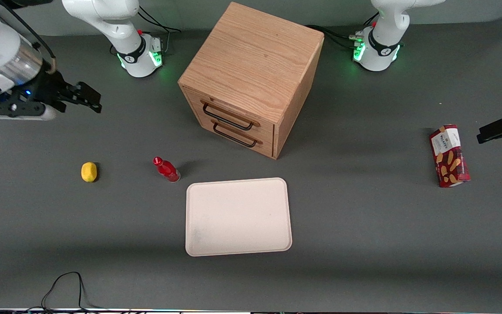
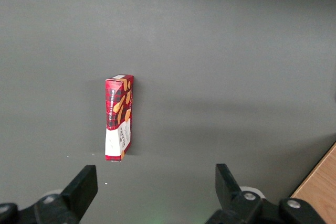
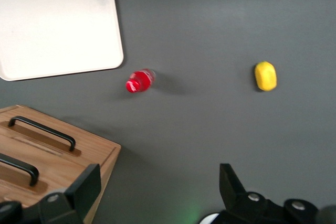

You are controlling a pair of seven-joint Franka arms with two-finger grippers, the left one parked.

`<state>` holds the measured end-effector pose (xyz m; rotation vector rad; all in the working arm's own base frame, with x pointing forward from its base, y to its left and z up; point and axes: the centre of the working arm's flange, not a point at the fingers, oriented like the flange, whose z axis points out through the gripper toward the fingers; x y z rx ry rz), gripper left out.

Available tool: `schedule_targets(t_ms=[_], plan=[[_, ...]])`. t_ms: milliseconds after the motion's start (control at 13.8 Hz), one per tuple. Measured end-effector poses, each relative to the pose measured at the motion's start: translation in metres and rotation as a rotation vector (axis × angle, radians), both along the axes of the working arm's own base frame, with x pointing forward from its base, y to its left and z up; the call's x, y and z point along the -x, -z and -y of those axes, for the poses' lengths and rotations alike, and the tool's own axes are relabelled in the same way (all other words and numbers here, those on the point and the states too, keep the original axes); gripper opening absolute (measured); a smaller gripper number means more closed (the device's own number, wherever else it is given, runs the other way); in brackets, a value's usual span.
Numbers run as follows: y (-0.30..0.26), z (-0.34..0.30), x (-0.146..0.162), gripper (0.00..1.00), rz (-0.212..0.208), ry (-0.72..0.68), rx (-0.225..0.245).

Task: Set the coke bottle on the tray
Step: 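Move the open right gripper over the red Coca-Cola bottle, then lower the open right gripper around the bottle and close it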

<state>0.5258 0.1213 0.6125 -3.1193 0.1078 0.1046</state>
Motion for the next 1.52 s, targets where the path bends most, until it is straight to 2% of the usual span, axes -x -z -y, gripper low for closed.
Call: schedule_targets(t_ms=[508, 726, 871, 1161, 1524], plan=[[0.082, -0.039, -0.056, 1.00, -0.070, -0.035, -0.040], [0.117, -0.066, -0.065, 1.00, -0.071, -0.024, -0.043], [0.137, -0.070, -0.069, 1.00, -0.065, -0.025, -0.046], [0.183, -0.078, -0.065, 1.00, -0.052, -0.056, -0.005], [0.241, -0.077, -0.051, 1.00, -0.053, -0.061, 0.001]])
